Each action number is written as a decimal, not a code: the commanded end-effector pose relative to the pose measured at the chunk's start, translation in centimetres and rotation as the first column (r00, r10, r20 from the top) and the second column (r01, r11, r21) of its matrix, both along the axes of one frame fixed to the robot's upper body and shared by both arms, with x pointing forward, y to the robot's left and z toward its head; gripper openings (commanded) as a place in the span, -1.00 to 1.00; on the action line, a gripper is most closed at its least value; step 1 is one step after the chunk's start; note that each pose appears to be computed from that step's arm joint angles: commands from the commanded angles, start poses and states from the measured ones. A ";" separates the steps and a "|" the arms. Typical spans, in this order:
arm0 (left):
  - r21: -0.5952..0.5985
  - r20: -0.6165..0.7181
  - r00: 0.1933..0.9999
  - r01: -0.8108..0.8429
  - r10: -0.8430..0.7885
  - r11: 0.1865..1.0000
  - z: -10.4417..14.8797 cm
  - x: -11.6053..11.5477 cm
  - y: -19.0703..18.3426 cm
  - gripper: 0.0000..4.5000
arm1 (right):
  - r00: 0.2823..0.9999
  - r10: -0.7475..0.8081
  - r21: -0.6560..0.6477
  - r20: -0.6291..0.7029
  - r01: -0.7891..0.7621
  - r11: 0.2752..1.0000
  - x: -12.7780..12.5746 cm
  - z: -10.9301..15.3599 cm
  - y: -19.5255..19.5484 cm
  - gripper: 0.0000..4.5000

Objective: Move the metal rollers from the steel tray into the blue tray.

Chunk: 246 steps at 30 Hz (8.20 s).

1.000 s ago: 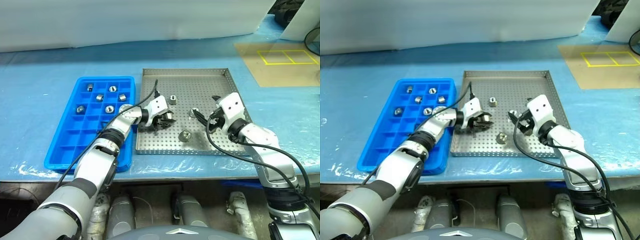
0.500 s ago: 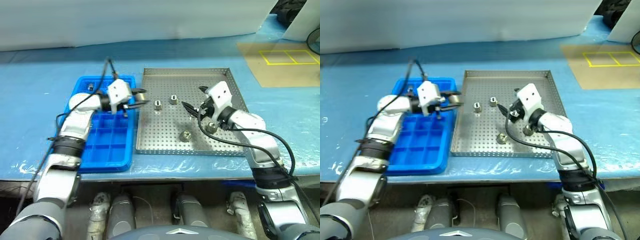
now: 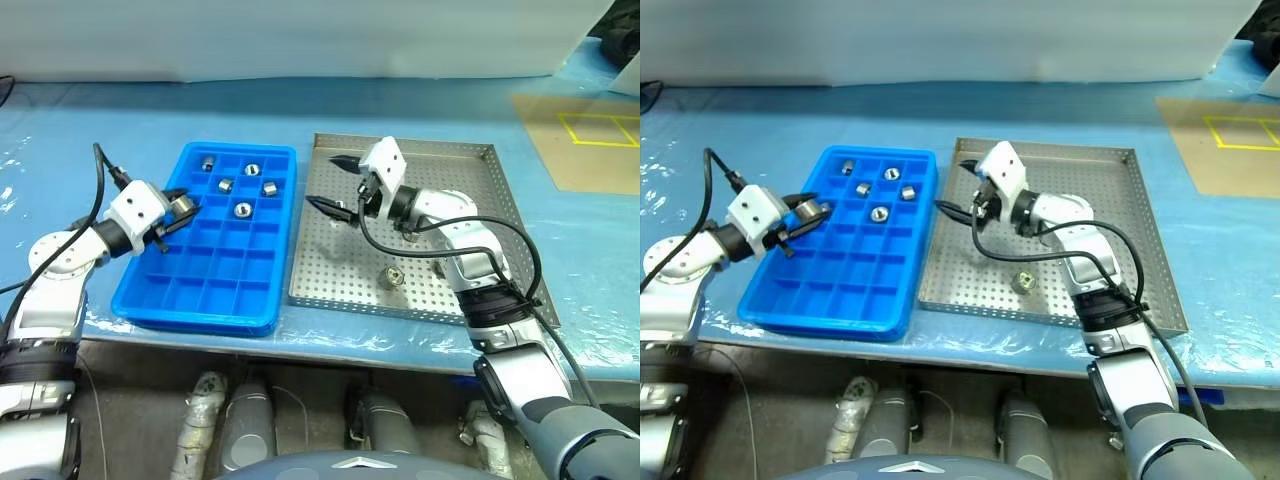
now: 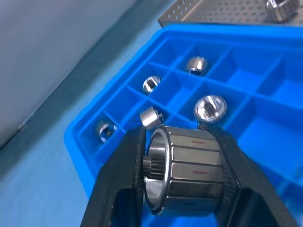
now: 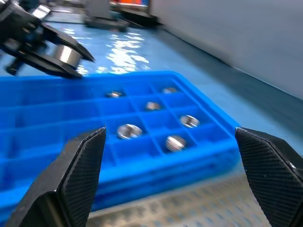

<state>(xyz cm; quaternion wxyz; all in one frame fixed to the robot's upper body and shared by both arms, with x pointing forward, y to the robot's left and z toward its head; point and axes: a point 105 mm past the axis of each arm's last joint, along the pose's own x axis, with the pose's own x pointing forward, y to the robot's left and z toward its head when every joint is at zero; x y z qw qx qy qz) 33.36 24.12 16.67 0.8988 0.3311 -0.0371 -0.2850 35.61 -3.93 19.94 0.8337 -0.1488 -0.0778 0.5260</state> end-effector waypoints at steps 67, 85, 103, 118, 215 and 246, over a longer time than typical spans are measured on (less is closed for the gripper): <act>-0.174 0.063 0.930 0.368 -0.363 0.913 2.6 4.1 -14.4 0.34 | 0.993 -0.113 -0.016 -0.016 0.113 0.993 -0.6 -0.9 -2.6 1.00; 0.069 -0.083 0.940 0.337 -0.331 0.939 -2.9 9.6 -21.3 0.34 | 0.876 -0.483 -0.001 -0.010 0.483 0.876 -3.8 -0.5 -10.9 1.00; 0.219 -0.304 0.938 0.237 -0.165 0.946 -7.3 10.2 -18.8 0.34 | 0.855 -0.518 0.009 -0.015 0.519 0.855 -3.5 -1.2 -10.9 1.00; 0.236 -0.348 0.935 0.161 -0.071 0.958 -8.5 10.4 -17.5 -0.21 | 0.844 -0.536 0.010 -0.002 0.536 0.844 -3.4 -1.2 -11.0 1.00; -0.220 0.087 0.986 0.158 -0.142 0.963 3.2 9.8 -11.5 0.77 | 0.975 -0.181 0.054 0.128 0.176 0.983 0.7 3.1 -3.3 1.00; -0.043 -0.138 0.989 -0.054 0.047 0.998 -3.3 12.4 -22.2 0.77 | 0.756 -0.646 0.053 0.104 0.644 0.763 -5.4 1.9 -13.6 1.00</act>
